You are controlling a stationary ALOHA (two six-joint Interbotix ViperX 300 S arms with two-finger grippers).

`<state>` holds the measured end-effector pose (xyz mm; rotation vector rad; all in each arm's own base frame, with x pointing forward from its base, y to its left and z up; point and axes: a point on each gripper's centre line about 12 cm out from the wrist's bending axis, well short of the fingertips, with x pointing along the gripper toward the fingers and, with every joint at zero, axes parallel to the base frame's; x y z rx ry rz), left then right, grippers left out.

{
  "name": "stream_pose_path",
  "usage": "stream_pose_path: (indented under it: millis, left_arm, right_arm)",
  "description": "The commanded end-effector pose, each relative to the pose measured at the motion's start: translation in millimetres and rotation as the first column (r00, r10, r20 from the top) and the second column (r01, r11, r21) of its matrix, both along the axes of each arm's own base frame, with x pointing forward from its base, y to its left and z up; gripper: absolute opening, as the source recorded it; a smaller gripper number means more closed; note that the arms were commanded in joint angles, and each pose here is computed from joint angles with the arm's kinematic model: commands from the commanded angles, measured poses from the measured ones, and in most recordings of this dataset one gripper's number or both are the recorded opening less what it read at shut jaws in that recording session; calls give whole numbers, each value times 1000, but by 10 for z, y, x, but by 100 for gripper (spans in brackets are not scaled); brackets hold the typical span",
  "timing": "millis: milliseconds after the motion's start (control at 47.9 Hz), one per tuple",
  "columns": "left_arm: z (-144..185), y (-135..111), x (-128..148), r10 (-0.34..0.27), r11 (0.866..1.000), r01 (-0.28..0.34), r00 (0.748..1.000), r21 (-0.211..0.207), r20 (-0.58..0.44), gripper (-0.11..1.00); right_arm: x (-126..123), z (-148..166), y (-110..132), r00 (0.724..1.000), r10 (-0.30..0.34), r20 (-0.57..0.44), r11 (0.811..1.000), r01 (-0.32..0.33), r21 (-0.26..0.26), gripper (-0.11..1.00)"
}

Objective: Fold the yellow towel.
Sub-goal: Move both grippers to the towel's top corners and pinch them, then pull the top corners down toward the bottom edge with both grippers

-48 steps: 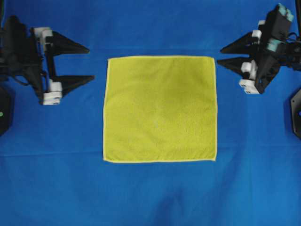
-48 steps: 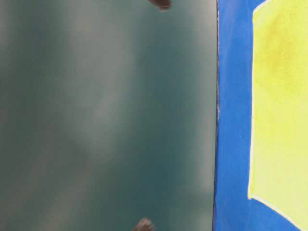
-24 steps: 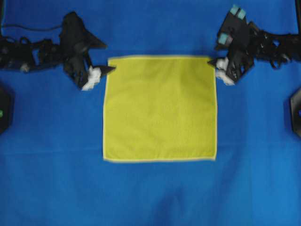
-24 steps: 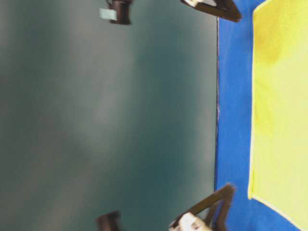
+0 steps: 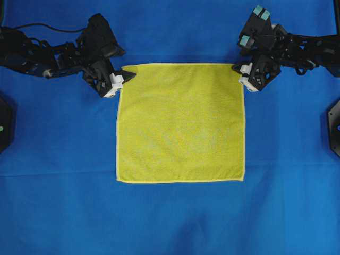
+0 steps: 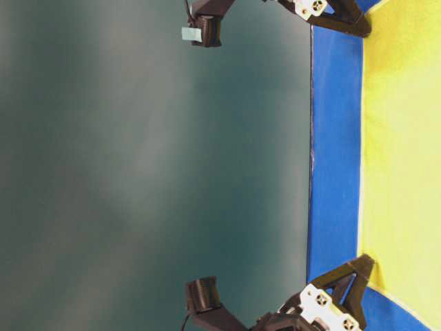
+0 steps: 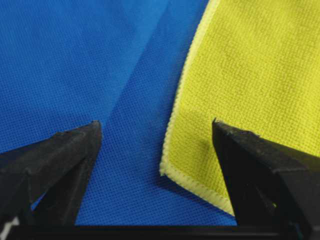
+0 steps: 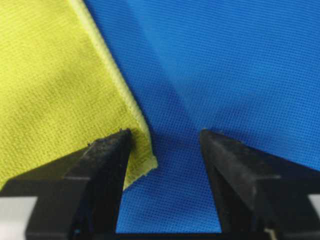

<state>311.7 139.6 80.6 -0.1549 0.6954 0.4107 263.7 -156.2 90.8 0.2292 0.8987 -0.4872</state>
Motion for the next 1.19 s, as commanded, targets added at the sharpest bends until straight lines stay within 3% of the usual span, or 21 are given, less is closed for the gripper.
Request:
stream_pose_path:
  millis: [0, 125, 251, 397, 585, 898, 1170]
  left_arm:
    - [56, 28, 48, 3, 1000, -3, 1000, 9, 21, 83]
    - [24, 16, 24, 3, 1000, -3, 1000, -2, -2, 71]
    - [2, 9, 8, 0, 1000, 0, 1000, -12, -28, 37]
    - [-1, 0, 3, -1, 1000, 1, 999, -14, -32, 2]
    - [76, 7, 18, -4, 1000, 4, 1000, -4, -18, 1]
    - [562, -3, 3, -37, 998, 36, 999, 48, 11, 1]
    - [575, -121, -20, -58, 998, 58, 998, 32, 0, 1]
  right_arm:
    - [20, 24, -17, 1000, 1, 14, 1000, -1, -10, 56]
    - [10, -15, 0, 1000, 4, -4, 1000, -4, 0, 38]
    - [15, -18, 28, 1000, 14, -16, 1000, -14, 6, 4]
    - [8, -25, 46, 999, 17, -39, 1000, -16, 18, 2]
    - [4, 98, 46, 1000, 7, -18, 1000, -7, 12, 2]
    - [-68, 571, 82, 998, -1, 59, 1000, 3, -30, 2]
    - [-31, 573, 175, 998, 31, 58, 999, -29, -29, 2]
